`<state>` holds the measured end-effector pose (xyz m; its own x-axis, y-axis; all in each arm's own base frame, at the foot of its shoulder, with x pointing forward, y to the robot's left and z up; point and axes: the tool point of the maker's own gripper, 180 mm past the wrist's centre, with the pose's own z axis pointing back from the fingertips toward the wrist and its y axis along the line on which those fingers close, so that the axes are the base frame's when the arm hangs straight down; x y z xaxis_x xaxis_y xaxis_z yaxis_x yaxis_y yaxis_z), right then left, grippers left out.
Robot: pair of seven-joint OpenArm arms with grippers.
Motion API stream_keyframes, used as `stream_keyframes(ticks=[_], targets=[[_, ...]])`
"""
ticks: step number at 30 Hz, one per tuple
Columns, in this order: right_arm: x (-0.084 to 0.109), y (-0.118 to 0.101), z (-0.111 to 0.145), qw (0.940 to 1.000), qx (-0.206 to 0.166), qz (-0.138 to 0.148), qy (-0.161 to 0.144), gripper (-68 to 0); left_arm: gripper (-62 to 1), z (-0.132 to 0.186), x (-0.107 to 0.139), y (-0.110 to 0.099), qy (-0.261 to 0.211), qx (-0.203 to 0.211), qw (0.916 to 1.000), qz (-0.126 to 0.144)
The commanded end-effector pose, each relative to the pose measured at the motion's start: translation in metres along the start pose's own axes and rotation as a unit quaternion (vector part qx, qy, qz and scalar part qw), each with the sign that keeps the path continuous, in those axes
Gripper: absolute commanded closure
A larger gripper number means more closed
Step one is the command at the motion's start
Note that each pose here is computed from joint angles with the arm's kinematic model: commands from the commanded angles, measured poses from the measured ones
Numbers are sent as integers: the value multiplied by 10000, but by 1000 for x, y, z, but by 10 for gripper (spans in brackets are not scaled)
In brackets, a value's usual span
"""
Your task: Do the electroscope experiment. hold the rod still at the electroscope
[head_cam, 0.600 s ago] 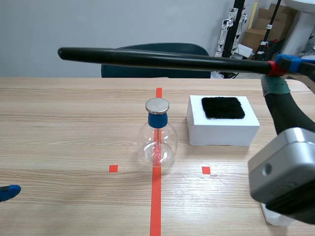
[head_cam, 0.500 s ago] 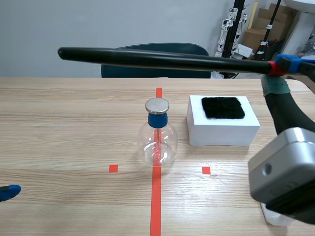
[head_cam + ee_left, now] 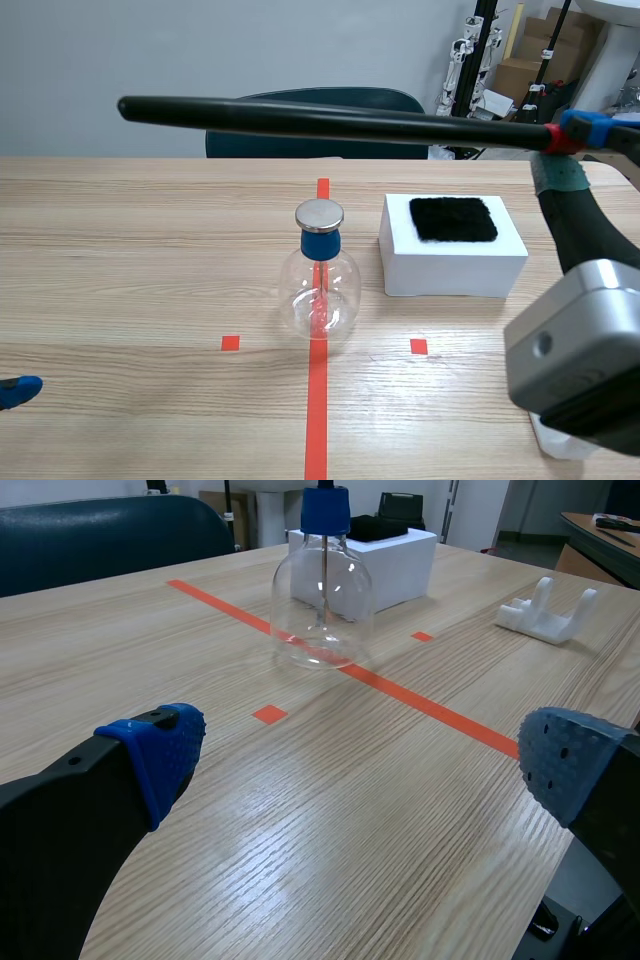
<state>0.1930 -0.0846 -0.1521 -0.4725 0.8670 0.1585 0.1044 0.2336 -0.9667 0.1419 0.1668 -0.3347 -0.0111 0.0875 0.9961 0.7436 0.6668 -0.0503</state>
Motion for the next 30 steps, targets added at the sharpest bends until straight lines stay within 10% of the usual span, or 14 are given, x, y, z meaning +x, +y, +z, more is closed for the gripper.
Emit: stream_keyframes(ticks=[1, 13, 19, 30], targets=[[-1, -6, -1, 9999, -113, 51, -5, -37, -623, -1, 12, 2, -265, -19, 9996, -66], [-20, -19, -7, 9987, -323, 346, 204, -37, -623, -1, 12, 2, -265, -19, 9996, -66], [-65, -49, -25, 9907, -831, 526, 941, -37, -623, -1, 12, 2, -265, -19, 9996, -66], [-141, -25, -50, 9825, -165, 1244, 1377, -37, -623, -1, 13, 2, -267, -19, 9996, -66]])
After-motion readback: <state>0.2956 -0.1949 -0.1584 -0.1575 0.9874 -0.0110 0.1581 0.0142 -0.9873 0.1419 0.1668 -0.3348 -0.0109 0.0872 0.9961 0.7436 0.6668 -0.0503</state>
